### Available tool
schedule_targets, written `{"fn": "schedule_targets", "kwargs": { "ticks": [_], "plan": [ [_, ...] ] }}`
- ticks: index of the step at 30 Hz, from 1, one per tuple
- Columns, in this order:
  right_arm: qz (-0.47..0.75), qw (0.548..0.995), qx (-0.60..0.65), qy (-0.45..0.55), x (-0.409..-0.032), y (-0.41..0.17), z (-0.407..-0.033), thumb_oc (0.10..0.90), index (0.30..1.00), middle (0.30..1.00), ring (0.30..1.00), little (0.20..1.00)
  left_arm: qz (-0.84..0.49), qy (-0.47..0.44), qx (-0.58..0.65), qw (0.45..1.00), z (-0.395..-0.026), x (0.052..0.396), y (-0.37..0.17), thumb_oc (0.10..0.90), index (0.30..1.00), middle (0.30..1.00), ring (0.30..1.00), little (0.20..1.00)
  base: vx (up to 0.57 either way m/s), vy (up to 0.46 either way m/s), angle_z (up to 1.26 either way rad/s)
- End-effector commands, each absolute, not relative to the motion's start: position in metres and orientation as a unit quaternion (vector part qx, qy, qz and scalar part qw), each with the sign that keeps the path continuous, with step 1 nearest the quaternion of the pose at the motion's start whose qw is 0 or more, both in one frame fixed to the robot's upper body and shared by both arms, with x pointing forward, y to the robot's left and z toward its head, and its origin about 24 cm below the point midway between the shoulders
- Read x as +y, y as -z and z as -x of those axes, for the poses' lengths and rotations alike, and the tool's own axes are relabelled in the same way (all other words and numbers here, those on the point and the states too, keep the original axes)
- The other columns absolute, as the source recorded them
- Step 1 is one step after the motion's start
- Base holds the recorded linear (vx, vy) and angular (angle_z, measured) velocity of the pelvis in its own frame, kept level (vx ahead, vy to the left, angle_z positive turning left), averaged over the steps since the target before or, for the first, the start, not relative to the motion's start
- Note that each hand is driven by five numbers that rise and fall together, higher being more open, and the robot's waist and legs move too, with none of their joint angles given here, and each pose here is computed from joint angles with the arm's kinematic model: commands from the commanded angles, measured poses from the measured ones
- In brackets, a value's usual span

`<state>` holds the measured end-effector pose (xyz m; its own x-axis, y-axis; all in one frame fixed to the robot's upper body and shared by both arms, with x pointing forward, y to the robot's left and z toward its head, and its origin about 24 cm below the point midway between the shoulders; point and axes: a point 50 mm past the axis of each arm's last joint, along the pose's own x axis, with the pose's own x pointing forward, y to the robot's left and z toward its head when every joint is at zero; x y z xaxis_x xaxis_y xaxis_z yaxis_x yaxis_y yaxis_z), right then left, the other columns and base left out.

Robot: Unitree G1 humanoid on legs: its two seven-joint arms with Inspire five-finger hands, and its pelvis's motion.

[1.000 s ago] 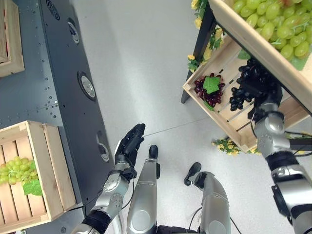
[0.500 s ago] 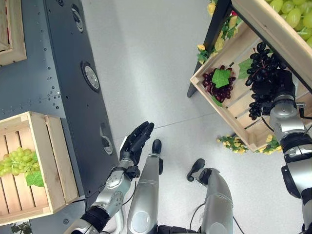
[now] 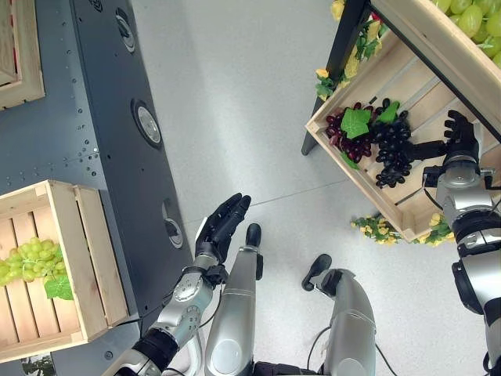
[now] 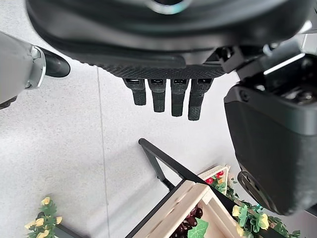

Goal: Pick up the fruits from the basket on one side to the basket on the other side

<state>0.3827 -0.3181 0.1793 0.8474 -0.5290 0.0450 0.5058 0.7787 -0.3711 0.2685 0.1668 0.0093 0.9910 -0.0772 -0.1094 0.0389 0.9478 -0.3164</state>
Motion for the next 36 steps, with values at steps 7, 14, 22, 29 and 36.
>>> {"fn": "schedule_targets", "kwargs": {
  "ticks": [7,14,22,29,36],
  "plan": [
    [0.218,0.927,-0.064,0.299,-0.352,-0.258,-0.369,0.800,0.900,0.900,0.900,0.900,0.219,0.065,-0.038,0.973,-0.267,0.147,-0.042,0.800,0.900,0.900,0.900,0.900,0.00,0.014,-0.01],
    [0.125,0.972,-0.121,0.157,-0.313,-0.226,-0.379,0.800,0.900,0.900,0.900,0.900,0.221,0.058,-0.028,0.973,-0.266,0.150,-0.036,0.800,0.900,0.900,0.900,0.900,0.00,0.007,-0.01],
    [0.006,0.997,-0.076,-0.016,-0.237,-0.119,-0.365,0.800,0.900,0.900,0.900,0.900,0.203,0.014,0.003,0.979,-0.265,0.165,-0.015,0.800,0.900,0.900,0.900,0.900,0.08,-0.009,-0.03],
    [-0.147,0.988,-0.011,-0.038,-0.183,-0.041,-0.322,0.800,0.900,0.900,0.900,0.900,0.194,-0.025,0.039,0.980,-0.256,0.171,0.004,0.800,0.900,0.900,0.900,0.900,0.12,-0.013,0.02],
    [-0.231,0.966,0.090,-0.069,-0.148,0.024,-0.256,0.800,0.900,0.900,0.900,0.900,0.163,-0.006,0.102,0.981,-0.240,0.165,0.029,0.800,0.900,0.900,0.900,0.900,0.08,-0.077,0.53]
  ]
}}
